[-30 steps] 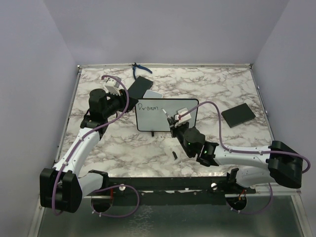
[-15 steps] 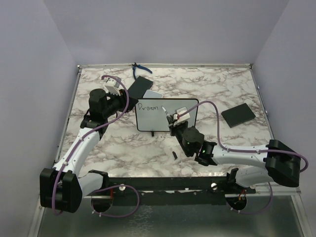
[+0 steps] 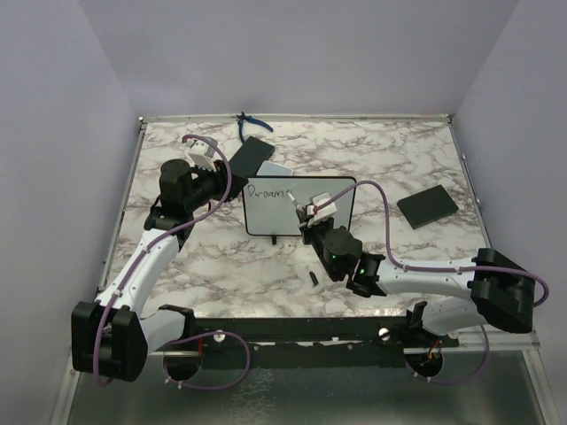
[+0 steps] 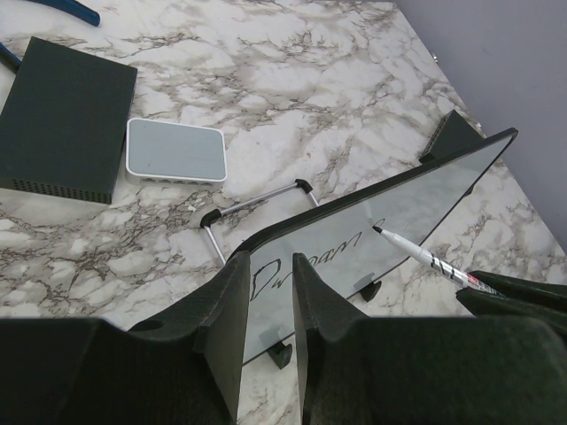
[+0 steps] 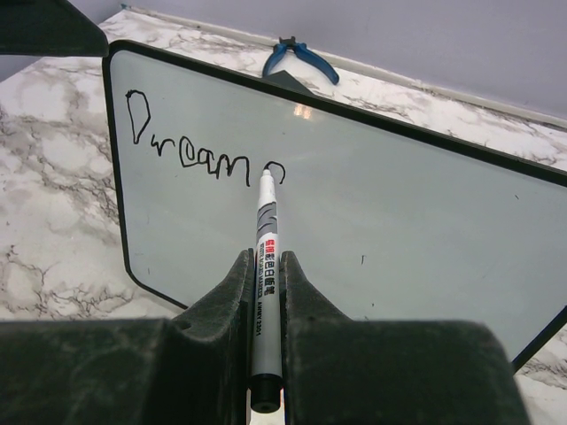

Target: Write a sentence on the whiteboard

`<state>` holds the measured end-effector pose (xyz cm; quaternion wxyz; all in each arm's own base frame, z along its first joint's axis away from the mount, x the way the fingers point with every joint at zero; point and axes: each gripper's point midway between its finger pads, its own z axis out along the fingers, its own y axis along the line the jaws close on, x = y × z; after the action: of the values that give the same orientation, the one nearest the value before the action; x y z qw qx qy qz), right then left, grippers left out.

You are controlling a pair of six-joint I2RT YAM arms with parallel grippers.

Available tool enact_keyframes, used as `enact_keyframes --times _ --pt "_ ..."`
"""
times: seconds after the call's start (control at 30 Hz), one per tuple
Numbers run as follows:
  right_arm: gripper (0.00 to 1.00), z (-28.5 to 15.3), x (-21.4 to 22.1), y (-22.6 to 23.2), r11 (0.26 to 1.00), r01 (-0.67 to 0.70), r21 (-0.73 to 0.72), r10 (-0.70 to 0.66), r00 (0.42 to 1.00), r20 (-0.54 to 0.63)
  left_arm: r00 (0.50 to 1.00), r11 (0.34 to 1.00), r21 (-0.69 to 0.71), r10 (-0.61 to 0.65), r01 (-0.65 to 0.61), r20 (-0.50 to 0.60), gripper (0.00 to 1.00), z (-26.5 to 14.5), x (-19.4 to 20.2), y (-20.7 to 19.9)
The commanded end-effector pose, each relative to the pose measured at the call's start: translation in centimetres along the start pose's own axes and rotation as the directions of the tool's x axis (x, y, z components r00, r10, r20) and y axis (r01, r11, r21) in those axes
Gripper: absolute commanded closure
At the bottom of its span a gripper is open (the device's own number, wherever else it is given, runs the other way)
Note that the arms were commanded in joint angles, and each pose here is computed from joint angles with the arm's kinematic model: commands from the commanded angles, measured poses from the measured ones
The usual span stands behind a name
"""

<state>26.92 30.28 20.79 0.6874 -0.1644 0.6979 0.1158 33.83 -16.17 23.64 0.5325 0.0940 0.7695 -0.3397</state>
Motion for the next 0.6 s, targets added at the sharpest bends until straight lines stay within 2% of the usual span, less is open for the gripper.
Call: enact_keyframes --times 0.0,0.57 --pt "1.0 0.1 0.2 -0.1 1.0 -0.016 0.023 0.017 1.0 -0.014 1.0 1.0 0.021 0.005 -0.005 0.009 0.73 -0.3 0.0 -0.6" --pt "1.0 -0.7 0.8 -1.4 0.998 -0.003 0.063 0.005 0.999 -0.032 1.0 1.0 0.023 0.006 -0.006 0.008 0.73 -0.3 0.0 -0.7"
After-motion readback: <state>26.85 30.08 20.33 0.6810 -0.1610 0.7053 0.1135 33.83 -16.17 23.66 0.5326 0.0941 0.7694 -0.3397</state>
